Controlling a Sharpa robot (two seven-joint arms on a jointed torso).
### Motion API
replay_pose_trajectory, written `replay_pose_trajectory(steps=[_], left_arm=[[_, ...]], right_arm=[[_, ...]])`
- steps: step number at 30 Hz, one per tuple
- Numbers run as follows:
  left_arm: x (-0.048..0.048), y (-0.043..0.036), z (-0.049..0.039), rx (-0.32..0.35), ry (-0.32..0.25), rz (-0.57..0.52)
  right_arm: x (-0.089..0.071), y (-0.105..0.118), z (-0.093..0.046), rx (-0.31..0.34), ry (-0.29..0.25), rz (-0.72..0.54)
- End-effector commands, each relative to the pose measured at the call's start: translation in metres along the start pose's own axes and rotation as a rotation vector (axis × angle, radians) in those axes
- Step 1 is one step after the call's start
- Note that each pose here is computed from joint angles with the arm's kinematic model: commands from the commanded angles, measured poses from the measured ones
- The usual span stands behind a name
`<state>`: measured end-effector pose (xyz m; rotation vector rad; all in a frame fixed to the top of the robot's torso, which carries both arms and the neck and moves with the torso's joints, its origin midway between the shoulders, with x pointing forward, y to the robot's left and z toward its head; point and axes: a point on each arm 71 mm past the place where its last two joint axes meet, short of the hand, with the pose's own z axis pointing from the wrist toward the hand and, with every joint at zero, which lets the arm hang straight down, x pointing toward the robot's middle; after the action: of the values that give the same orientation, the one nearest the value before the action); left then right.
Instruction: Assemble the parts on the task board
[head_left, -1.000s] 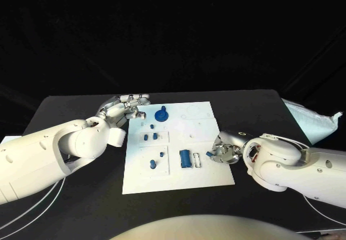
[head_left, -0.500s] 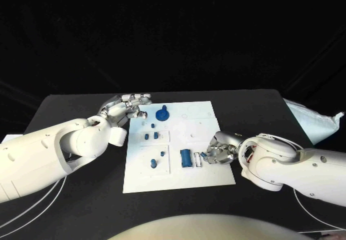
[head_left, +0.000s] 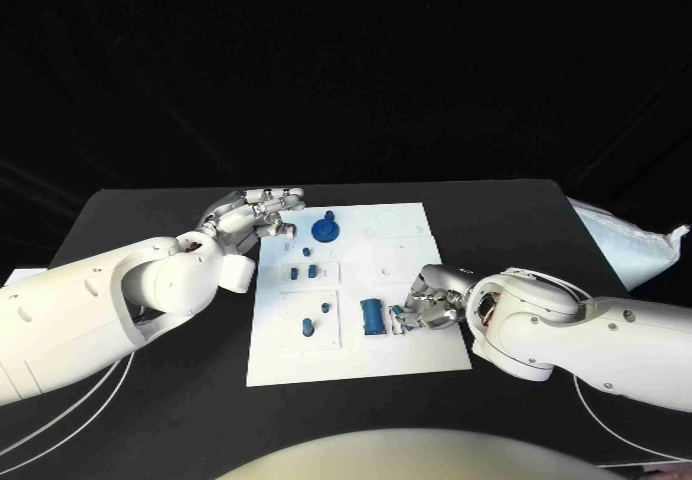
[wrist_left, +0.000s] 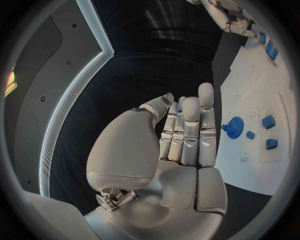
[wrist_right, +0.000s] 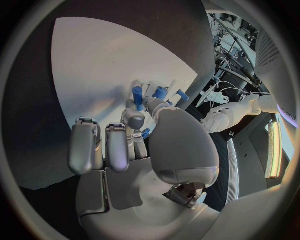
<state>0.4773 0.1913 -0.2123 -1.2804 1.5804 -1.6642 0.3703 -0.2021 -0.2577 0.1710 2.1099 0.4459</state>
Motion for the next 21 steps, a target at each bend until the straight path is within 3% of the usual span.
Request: replay_pose_trajectory(steps=[1, 21], left_arm=[[0.0034, -0.0004, 0.0003, 0.005, 0.026, -0.001], [0.0032, -0.0005, 0.0003, 0.007, 0.022, 0.000]], right_arm=[[0.0020, 0.0005, 0.0014, 0.006, 0.015, -0.005], [0.0054, 0.0047, 0.0059, -0.001, 0.034, -0.025]])
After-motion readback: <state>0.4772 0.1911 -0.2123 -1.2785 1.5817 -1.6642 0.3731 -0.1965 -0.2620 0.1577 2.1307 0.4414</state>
